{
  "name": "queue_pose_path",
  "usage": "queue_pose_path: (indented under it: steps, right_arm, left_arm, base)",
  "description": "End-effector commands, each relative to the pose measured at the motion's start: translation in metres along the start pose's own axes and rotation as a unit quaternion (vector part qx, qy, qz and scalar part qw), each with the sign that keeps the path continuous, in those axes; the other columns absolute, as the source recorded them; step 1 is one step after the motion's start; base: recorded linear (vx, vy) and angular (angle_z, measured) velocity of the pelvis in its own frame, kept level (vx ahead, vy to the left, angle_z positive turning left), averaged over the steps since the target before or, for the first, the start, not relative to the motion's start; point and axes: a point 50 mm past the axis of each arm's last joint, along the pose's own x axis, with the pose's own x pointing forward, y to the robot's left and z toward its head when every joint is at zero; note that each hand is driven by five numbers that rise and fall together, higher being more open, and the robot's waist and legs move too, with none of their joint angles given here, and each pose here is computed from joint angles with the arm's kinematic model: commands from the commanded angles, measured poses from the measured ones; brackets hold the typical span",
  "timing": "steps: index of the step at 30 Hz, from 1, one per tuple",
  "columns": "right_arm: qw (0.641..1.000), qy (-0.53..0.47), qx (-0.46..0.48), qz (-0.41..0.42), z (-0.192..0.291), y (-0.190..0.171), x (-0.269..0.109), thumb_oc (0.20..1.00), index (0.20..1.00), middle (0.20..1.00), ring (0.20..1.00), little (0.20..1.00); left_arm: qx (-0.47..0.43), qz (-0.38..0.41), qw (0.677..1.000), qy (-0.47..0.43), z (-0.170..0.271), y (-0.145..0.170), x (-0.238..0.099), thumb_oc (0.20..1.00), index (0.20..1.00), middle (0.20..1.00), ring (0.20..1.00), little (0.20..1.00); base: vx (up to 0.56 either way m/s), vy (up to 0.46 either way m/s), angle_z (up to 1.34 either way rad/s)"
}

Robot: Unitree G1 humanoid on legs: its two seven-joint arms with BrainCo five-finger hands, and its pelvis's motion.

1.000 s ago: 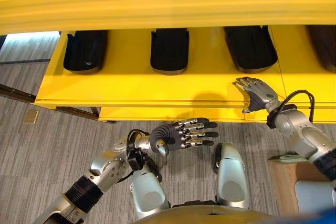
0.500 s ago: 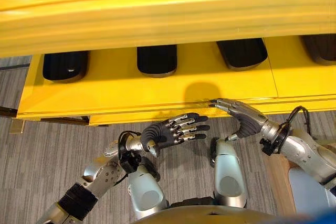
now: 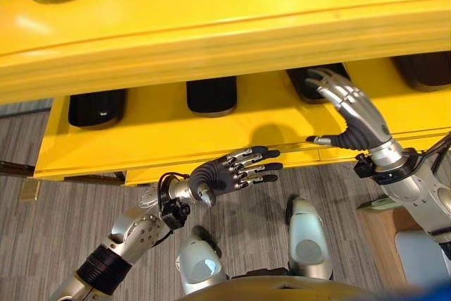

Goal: Move parts from the plastic box to the shelf.

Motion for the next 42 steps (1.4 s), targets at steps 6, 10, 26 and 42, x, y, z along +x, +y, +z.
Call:
queue_pose_path:
  steps: [6,10,26,42]
  right_arm:
    - [0.989,0.097,0.052,-0.095,-0.029,-0.01,0.006,1.0,1.0,1.0,1.0,1.0]
    - [0.985,0.124,0.051,-0.111,-0.041,-0.009,0.008,1.0,1.0,1.0,1.0,1.0]
    - [0.955,0.245,0.133,-0.099,-0.085,0.007,0.038,1.0,1.0,1.0,1.0,1.0]
    - [0.872,0.392,0.236,-0.172,-0.137,0.003,0.04,1.0,1.0,1.0,1.0,1.0]
  left_arm:
    - [-0.011,-0.026,0.999,-0.031,0.003,-0.012,0.011,1.0,1.0,1.0,1.0,1.0]
    - [-0.016,-0.03,0.999,-0.03,0.001,-0.012,0.016,1.0,1.0,1.0,1.0,1.0]
    - [-0.037,-0.052,0.998,-0.015,-0.011,-0.009,0.037,1.0,1.0,1.0,1.0,1.0]
    - [-0.046,-0.074,0.996,0.007,-0.022,-0.009,0.05,1.0,1.0,1.0,1.0,1.0]
  base:
    - [0.0,0.005,0.0]
    - [0.0,0.0,0.0]
    - [0.0,-0.006,0.03]
    - [0.0,-0.019,0.06]
